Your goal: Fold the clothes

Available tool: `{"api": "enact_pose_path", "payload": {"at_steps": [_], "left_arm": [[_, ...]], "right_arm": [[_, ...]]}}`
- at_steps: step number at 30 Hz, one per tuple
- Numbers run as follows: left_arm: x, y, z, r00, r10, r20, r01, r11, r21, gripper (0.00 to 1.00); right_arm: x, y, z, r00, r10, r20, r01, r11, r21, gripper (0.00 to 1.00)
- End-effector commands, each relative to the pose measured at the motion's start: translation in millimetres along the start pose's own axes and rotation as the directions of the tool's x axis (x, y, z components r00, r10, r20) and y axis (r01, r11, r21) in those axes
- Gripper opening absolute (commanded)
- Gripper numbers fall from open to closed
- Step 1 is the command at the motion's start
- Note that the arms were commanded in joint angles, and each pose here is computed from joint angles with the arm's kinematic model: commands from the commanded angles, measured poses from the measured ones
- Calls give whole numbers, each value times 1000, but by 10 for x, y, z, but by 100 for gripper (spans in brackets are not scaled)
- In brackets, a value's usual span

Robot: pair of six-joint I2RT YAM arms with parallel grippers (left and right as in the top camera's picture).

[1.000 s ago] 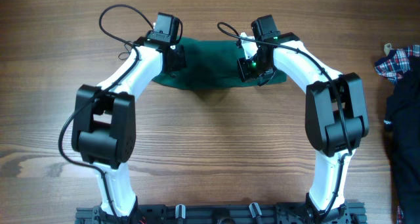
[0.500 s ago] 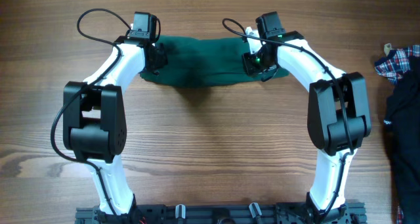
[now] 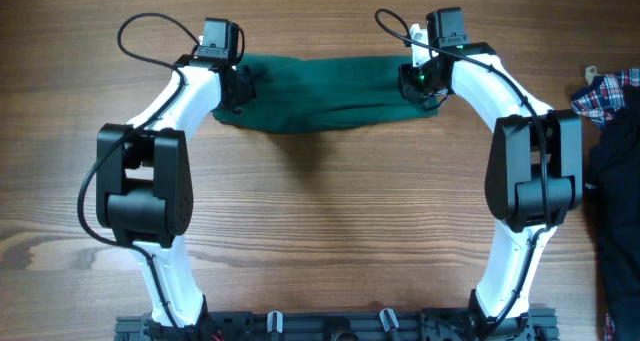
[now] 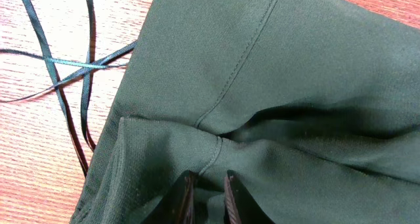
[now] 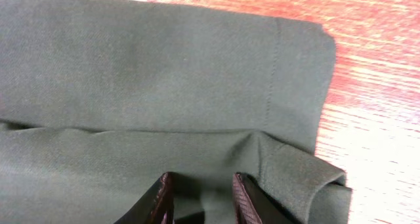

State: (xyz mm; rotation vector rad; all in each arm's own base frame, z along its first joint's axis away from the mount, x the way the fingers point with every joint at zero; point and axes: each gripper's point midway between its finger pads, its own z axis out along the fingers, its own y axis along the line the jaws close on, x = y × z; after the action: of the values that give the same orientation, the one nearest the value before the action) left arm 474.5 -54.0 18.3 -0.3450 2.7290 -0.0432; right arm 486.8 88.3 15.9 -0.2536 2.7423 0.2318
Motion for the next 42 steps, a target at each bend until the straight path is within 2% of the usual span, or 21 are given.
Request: {"api": "enact_pose_path", "payload": {"at_steps": [1,4,5,7,8,9,14,17,20,22,25,30,33,36,38,40,41,42], "left_arm": [[63,168,127,1000,2,-26,-4,999,-52,20],[51,164,128,1000,2,-21,-3,999,-50,25],[45,161,128,1000,2,-18,-3,999,-49,27],[47,162,128,1000,1,-19,-2,999,-49,37],[52,164,128,1000,2,-21,-3,999,-50,41],[61,167,128,1000,2,-25,-3,999,-51,42],[51,164,128,1000,2,-21,-3,999,-50,43],[52,164,128,1000,2,-21,-3,999,-50,43],[52,164,128,1000,2,-21,-3,999,-50,43],[61,167,128,1000,2,-25,-3,999,-51,43],[59,166,128,1000,2,-24,-3,999,-51,43],[60,166,128,1000,2,-24,-3,999,-51,43],[60,166,128,1000,2,-24,-3,999,-51,43],[57,165,128,1000,2,-23,-3,999,-50,42],[57,165,128,1000,2,-23,-3,999,-50,42],[50,163,128,1000,2,-20,-3,999,-49,42],[49,162,127,1000,2,-20,-3,999,-49,42],[51,163,128,1000,2,-21,-3,999,-49,42]], "right_arm": [[69,-116,72,1000,17,-19,-16,998,56,33],[-23,-119,29,1000,13,11,-14,998,60,35],[-206,-109,-142,997,38,63,-42,997,61,39],[-530,-114,-541,981,93,171,-106,992,69,59],[-610,-184,-715,970,123,207,-146,984,99,64],[-611,-233,-831,968,127,216,-155,981,119,65],[-51,-259,-630,980,198,18,-199,972,121,68],[167,-88,-440,978,205,-41,-205,979,20,68],[206,88,-283,986,164,-17,-165,981,-101,73],[286,73,-163,987,163,1,-162,981,-103,76],[367,55,-22,987,158,36,-154,982,-106,86],[381,138,56,981,179,68,-166,972,-167,90],[350,317,21,975,216,54,-195,944,-266,83],[362,443,26,980,196,46,-175,943,-285,80],[372,538,34,983,176,43,-156,944,-292,70],[358,660,11,988,148,49,-123,932,-340,41],[354,702,-5,990,131,53,-103,926,-363,32],[339,745,-25,990,126,58,-94,916,-390,15]]}}
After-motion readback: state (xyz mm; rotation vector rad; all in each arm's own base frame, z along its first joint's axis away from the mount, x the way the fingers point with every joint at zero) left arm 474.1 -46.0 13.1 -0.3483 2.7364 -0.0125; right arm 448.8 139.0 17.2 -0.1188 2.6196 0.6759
